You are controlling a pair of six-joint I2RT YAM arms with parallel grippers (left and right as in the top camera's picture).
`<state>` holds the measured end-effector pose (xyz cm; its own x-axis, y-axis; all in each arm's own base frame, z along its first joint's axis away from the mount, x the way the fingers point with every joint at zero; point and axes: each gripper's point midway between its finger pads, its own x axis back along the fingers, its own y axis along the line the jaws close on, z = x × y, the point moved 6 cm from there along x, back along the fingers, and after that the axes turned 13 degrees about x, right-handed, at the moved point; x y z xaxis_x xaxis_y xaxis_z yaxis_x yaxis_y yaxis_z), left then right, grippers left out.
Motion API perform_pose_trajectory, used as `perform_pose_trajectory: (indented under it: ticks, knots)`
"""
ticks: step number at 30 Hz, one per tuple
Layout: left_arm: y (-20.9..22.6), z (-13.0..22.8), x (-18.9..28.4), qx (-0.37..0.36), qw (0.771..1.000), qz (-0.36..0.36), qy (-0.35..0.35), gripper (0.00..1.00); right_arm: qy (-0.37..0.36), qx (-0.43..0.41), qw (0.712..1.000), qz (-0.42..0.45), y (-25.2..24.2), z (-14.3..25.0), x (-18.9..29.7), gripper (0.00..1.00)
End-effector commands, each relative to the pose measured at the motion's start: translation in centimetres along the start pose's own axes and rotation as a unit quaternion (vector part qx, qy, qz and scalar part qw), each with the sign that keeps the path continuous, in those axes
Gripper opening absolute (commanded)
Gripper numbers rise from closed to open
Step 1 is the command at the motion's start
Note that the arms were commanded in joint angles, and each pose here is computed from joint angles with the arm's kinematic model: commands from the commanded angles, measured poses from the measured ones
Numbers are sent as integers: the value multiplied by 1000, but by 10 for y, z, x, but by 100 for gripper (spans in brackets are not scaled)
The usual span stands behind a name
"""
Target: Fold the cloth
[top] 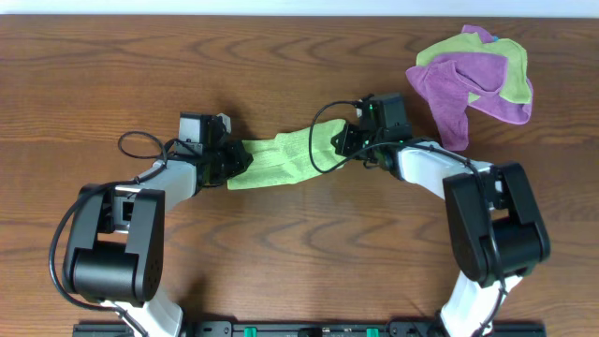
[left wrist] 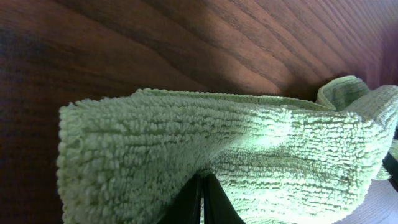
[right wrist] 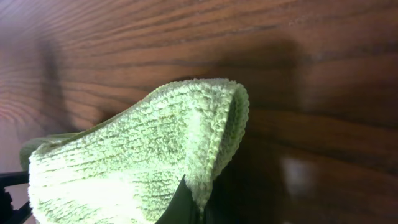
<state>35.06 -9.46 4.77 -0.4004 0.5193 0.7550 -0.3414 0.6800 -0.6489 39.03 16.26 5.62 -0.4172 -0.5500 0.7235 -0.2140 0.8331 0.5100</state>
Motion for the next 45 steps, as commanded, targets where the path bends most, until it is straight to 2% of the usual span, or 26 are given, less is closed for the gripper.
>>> perform_pose_trajectory:
  ticks: [1, 6, 20, 34, 39, 45]
  knots:
    - [0, -6, 0, 8, 1000, -5, -8, 6, -31, 36, 999, -17, 19, -16, 21, 1]
    - [-4, -14, 3, 6, 1000, -1, -19, 6, -58, 53, 997, -26, 33, -29, 42, 1]
    - [-15, -26, 6, -2, 999, 6, -35, 6, -76, 64, 994, -43, 52, -37, 70, 1]
    - [-74, -45, 19, -5, 995, 102, -20, 6, -81, 82, 991, -67, 67, -37, 70, 1]
    - [-90, -36, 12, -10, 994, 107, -21, 6, -85, 86, 990, -69, 70, -38, 69, 1]
    - [-102, -9, -9, -24, 996, 88, -4, 6, -87, 87, 990, -70, 70, -39, 69, 1]
